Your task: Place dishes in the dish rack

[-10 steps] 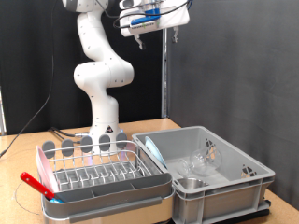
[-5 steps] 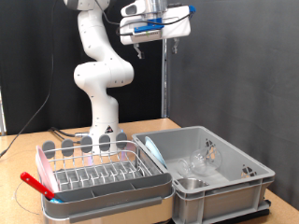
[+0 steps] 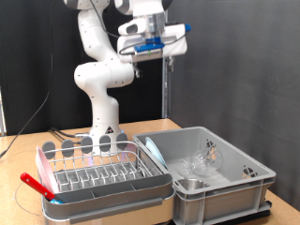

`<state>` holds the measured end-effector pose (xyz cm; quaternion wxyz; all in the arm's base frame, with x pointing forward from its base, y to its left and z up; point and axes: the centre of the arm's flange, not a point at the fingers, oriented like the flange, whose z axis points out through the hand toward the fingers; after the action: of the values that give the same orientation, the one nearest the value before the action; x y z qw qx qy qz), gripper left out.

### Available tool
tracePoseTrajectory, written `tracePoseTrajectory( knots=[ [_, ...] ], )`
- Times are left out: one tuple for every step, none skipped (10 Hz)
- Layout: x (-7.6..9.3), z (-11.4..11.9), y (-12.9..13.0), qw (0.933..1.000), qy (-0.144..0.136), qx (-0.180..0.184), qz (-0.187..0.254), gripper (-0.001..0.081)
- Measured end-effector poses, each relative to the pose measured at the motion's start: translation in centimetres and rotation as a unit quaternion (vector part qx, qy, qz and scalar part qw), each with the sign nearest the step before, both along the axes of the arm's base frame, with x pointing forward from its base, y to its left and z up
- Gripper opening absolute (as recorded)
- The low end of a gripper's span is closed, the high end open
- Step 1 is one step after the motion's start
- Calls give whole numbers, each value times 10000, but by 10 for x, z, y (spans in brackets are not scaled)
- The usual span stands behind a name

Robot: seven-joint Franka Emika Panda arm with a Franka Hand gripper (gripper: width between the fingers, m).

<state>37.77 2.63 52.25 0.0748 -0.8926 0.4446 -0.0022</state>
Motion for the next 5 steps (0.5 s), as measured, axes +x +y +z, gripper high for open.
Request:
tracePoseTrajectory(
  knots=[
    [4,-15,0,10000,20,-87,29,808],
    [8,-27,1,9999,29,-122,26,808],
    [11,-36,2,9999,20,-138,24,808],
    [12,-44,4,9999,7,-151,27,808],
    [13,-50,5,9999,-18,-156,32,808]
  ],
)
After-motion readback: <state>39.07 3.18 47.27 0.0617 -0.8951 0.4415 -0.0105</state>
